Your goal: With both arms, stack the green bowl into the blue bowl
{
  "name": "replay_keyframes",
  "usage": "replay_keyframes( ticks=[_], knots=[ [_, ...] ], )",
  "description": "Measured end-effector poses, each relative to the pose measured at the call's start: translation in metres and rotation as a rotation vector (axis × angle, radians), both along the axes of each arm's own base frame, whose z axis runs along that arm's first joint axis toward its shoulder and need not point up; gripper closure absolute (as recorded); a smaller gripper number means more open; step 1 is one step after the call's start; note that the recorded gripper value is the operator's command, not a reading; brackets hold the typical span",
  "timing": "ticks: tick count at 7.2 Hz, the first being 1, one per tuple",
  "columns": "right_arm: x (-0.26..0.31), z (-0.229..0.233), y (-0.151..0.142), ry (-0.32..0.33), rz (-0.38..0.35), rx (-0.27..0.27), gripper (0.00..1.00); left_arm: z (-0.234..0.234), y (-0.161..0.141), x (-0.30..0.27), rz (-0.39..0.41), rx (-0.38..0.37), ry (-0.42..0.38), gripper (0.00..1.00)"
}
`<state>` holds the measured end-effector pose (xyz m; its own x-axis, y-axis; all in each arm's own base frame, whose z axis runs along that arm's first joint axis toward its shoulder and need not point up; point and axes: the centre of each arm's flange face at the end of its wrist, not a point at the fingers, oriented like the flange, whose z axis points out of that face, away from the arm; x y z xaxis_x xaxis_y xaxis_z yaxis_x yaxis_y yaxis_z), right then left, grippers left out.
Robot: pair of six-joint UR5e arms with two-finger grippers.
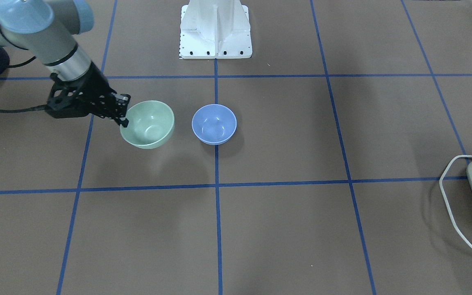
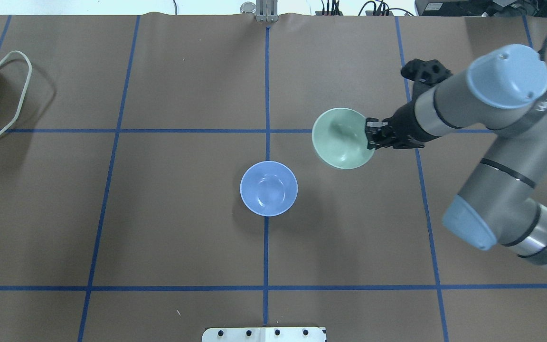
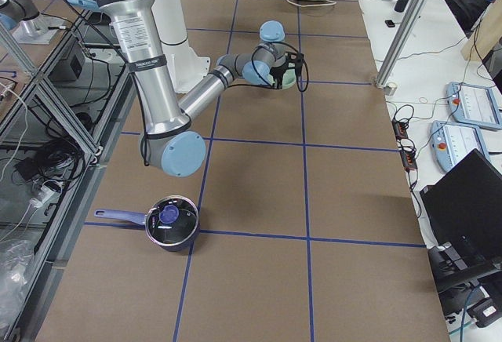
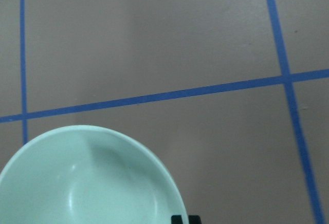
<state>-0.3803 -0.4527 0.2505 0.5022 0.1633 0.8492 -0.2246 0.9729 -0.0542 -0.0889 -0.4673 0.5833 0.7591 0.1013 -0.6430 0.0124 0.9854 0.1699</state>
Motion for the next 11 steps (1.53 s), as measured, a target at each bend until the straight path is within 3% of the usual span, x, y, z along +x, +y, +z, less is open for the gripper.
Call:
replay_keyframes(
  ticks=[2,3,6,10,11],
  knots=[
    [-0.081,-0.061,0.029,0.039,0.032,-0.043,1.0,0.0,0.0,0.0,-0.001,0.0,0.0,0.01],
    [-0.111,-0.065,0.04,0.063,0.032,-0.05,1.0,0.001,0.0,0.0,0.0,-0.001,0.0,0.01],
    [-0.155,-0.042,0.055,0.139,0.026,-0.053,1.0,0.0,0.0,0.001,0.001,-0.001,0.0,0.01],
    [-0.169,-0.029,0.061,0.166,0.01,-0.058,1.0,-0.003,-0.003,0.001,0.002,0.006,0.0,0.01],
    [-0.17,-0.03,0.061,0.166,0.008,-0.056,0.74,-0.004,-0.004,0.001,0.002,0.008,-0.001,0.01]
  ],
)
